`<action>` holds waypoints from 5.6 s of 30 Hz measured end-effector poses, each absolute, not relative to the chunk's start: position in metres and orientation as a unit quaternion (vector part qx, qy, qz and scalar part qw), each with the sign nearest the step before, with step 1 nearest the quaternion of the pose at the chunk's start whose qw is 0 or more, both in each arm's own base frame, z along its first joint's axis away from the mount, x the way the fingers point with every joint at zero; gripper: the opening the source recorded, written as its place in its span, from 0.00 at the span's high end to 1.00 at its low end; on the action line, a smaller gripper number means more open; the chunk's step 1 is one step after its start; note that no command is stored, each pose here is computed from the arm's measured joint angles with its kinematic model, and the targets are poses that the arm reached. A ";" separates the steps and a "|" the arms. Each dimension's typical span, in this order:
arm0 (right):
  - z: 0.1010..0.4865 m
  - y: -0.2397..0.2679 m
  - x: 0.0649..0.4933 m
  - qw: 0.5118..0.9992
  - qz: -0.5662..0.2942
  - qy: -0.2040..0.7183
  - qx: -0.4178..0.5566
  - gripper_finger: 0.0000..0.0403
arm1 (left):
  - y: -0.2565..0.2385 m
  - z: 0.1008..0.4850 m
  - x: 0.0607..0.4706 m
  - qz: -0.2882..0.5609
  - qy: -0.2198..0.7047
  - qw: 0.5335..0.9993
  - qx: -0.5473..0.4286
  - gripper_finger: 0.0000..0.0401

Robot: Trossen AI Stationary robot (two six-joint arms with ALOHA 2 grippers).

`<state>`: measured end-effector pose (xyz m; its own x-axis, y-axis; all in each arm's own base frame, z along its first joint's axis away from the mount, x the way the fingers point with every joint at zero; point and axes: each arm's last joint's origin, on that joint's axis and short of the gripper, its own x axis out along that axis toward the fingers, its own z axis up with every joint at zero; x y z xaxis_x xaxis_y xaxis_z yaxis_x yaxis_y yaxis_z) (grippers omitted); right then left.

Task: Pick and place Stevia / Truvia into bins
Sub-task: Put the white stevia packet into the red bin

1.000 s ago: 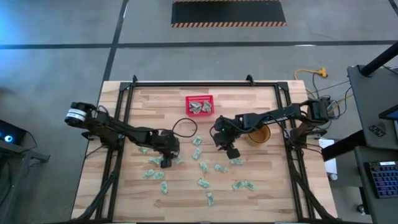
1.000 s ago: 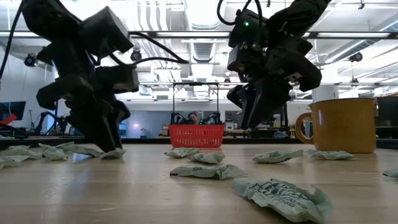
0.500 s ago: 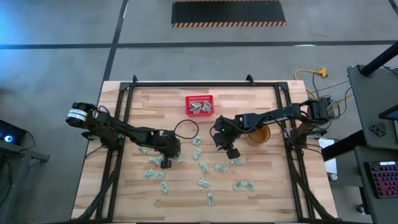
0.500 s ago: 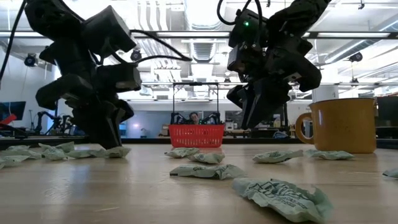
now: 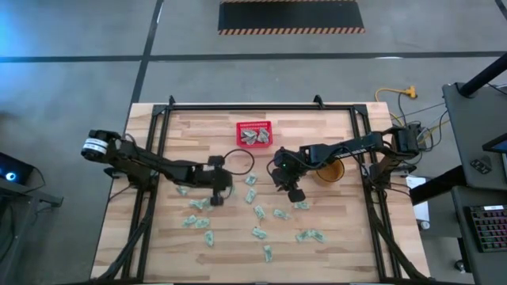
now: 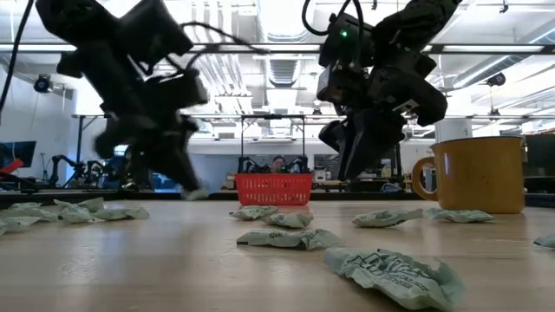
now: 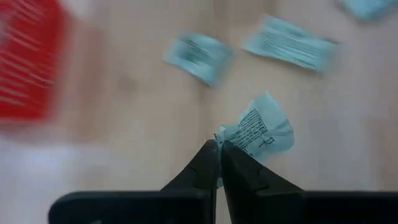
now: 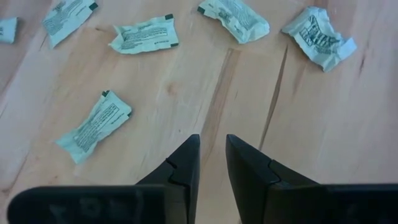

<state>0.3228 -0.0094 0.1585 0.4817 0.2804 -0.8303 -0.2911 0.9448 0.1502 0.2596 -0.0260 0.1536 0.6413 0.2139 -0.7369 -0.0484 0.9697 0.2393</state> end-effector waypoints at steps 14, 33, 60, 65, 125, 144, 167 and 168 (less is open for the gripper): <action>0.154 -0.008 0.321 0.863 0.139 0.484 0.043 0.84 | 0.007 0.193 0.282 0.274 0.304 0.851 0.328 1.00; 0.159 -0.008 0.330 0.891 0.141 0.431 0.032 0.84 | 0.127 0.191 0.279 0.261 0.258 0.887 0.282 1.00; 0.156 -0.007 0.329 0.889 0.140 0.434 0.034 0.84 | 0.154 0.156 0.315 0.279 0.304 0.869 0.274 0.80; 0.150 0.000 0.324 0.882 0.152 0.445 0.034 0.84 | 0.145 0.162 0.314 0.283 0.312 0.863 0.279 0.70; 0.118 0.082 0.309 0.849 0.126 0.511 0.043 0.74 | 0.061 0.236 0.219 0.255 0.300 0.898 0.194 0.66; 0.123 0.081 0.308 0.854 0.147 0.499 -0.006 0.98 | 0.061 0.236 0.219 0.255 0.300 0.898 0.194 0.66; 0.178 0.018 0.346 0.882 -0.099 0.374 -0.271 0.98 | 0.050 0.233 0.220 0.238 0.285 0.924 0.091 0.66; 0.181 0.011 0.348 0.881 -0.108 0.373 -0.269 0.98 | 0.049 0.232 0.221 0.229 0.286 0.927 0.082 0.66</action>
